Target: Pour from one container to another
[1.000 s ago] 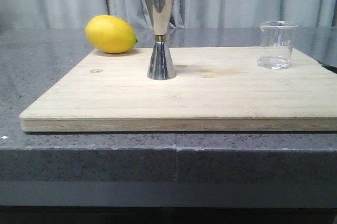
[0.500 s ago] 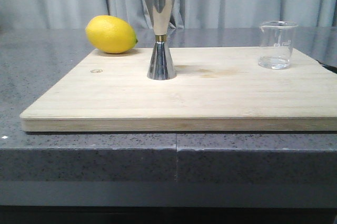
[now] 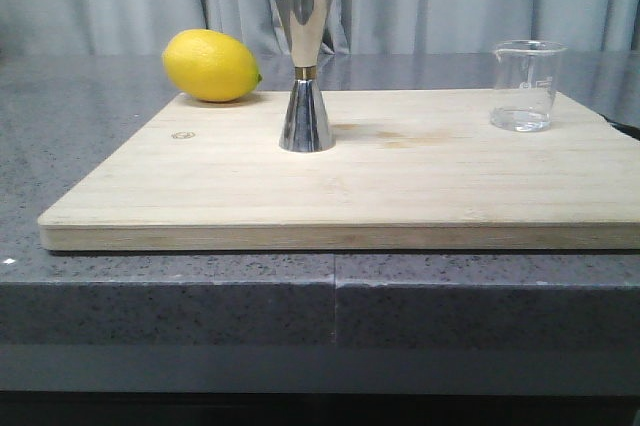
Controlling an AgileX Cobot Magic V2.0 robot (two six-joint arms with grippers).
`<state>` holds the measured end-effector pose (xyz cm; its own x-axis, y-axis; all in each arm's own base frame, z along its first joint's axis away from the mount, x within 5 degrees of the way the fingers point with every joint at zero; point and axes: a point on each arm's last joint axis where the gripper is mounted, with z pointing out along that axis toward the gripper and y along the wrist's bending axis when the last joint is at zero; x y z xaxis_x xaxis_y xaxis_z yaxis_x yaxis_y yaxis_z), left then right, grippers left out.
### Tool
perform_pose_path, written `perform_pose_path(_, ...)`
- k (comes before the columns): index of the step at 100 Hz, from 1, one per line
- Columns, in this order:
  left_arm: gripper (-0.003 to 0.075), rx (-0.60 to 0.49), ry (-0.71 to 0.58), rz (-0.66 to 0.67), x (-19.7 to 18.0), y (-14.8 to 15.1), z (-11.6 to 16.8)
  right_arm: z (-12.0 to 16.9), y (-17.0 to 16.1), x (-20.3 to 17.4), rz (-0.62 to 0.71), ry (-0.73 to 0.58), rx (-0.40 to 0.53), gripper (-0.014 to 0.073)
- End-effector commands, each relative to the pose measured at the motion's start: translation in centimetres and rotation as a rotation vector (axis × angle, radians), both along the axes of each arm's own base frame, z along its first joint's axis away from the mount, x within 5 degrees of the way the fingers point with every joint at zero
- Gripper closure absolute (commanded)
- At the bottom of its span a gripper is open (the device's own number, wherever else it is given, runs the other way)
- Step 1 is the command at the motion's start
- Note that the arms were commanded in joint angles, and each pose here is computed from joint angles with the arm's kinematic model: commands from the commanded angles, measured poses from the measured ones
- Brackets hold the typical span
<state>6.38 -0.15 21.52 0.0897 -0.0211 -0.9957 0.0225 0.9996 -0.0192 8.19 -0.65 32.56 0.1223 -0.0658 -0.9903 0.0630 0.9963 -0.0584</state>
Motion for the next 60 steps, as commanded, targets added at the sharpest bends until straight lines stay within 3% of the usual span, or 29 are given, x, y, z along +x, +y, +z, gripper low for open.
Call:
perform_pose_path(1,0.0741,-0.008,-0.075,-0.018,-0.21,-0.12,0.06,0.80,0.11,-0.12,0.012,-0.023,-0.008,0.0664)
perform_pose_path(41,0.0741,-0.014,-0.143,-0.069,-1.03,-0.37,0.39,0.80,0.11,-0.12,0.012,-0.023,-0.008,0.0664)
perform_pose_path(60,0.0741,-0.012,-0.106,-0.089,-1.05,-0.47,0.02,0.75,0.11,-0.11,0.012,-0.021,-0.009,0.0664)
